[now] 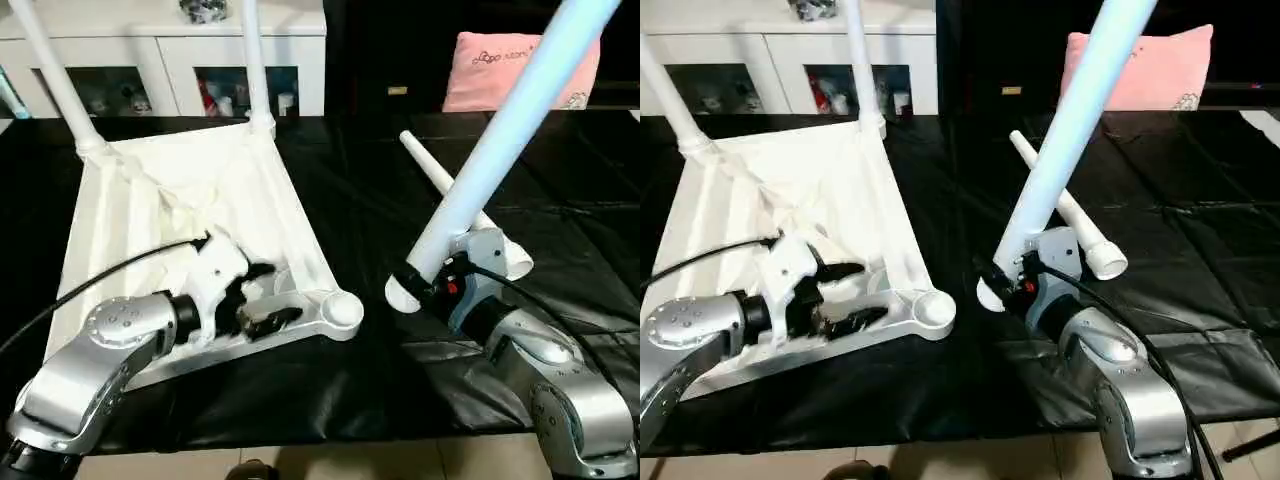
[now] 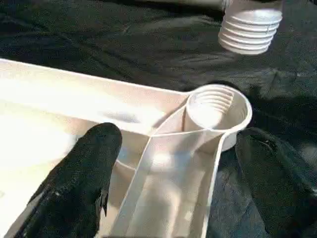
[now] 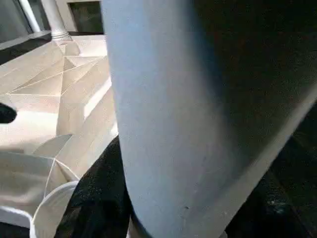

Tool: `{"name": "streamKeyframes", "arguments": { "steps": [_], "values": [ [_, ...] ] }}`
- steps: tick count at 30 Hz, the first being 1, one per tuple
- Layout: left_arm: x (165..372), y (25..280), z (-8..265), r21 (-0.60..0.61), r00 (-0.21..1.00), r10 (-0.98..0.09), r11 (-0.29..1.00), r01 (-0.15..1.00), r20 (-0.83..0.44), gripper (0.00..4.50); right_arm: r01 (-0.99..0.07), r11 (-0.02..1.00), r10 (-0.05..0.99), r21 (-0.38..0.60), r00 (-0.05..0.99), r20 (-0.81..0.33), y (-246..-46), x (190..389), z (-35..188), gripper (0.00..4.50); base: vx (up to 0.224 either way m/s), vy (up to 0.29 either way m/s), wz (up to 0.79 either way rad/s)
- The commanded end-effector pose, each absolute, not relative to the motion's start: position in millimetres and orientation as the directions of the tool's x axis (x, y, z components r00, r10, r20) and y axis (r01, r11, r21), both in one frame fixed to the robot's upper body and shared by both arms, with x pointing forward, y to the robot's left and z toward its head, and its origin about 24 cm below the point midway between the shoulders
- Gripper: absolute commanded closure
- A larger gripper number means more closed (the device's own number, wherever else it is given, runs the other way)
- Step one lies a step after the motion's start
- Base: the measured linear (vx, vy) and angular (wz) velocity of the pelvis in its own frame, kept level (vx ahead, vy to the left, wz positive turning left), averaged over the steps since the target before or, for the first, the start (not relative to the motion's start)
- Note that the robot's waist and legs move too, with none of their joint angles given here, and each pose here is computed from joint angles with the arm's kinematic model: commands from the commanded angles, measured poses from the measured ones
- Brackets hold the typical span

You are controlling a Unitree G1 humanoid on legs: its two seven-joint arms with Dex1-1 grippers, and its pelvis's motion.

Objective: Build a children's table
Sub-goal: Pick table leg, then move to table

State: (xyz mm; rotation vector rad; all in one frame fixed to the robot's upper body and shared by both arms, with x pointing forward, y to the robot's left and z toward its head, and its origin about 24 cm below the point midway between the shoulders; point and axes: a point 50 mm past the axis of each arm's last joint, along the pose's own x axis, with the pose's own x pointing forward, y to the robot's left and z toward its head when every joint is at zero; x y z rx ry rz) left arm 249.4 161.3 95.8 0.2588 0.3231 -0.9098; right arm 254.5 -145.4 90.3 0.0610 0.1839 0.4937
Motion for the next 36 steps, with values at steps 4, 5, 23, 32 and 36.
{"name": "streamKeyframes", "arguments": {
  "steps": [4,5,23,32,36],
  "values": [
    [260,169,100,0.082,0.753,-0.602,0.764,0.640,-0.266,0.36,-0.359,0.928,0.371,0.101,0.916,-0.154,-150.0,254.6,96,2.57,0.000,0.000,0.00],
    [260,169,100,0.082,0.753,-0.602,0.764,0.640,-0.266,0.36,-0.359,0.928,0.371,0.101,0.916,-0.154,-150.0,254.6,96,2.57,0.000,0.000,0.00],
    [250,178,106,0.021,0.900,-0.404,0.911,0.413,-0.166,0.36,-0.253,0.962,0.266,0.107,0.955,-0.129,-157.0,237.7,100,2.57,-0.003,0.026,0.01],
    [256,173,107,0.088,0.921,-0.353,0.925,0.369,-0.163,0.36,-0.245,0.964,0.258,0.099,0.956,-0.139,-158.0,241.3,99,2.57,-0.040,0.113,0.00],
    [258,173,108,0.038,0.925,-0.346,0.934,0.356,-0.160,0.36,-0.238,0.967,0.250,0.095,0.957,-0.149,-160.1,241.8,98,2.57,-0.053,0.010,-0.08]
  ]
}}
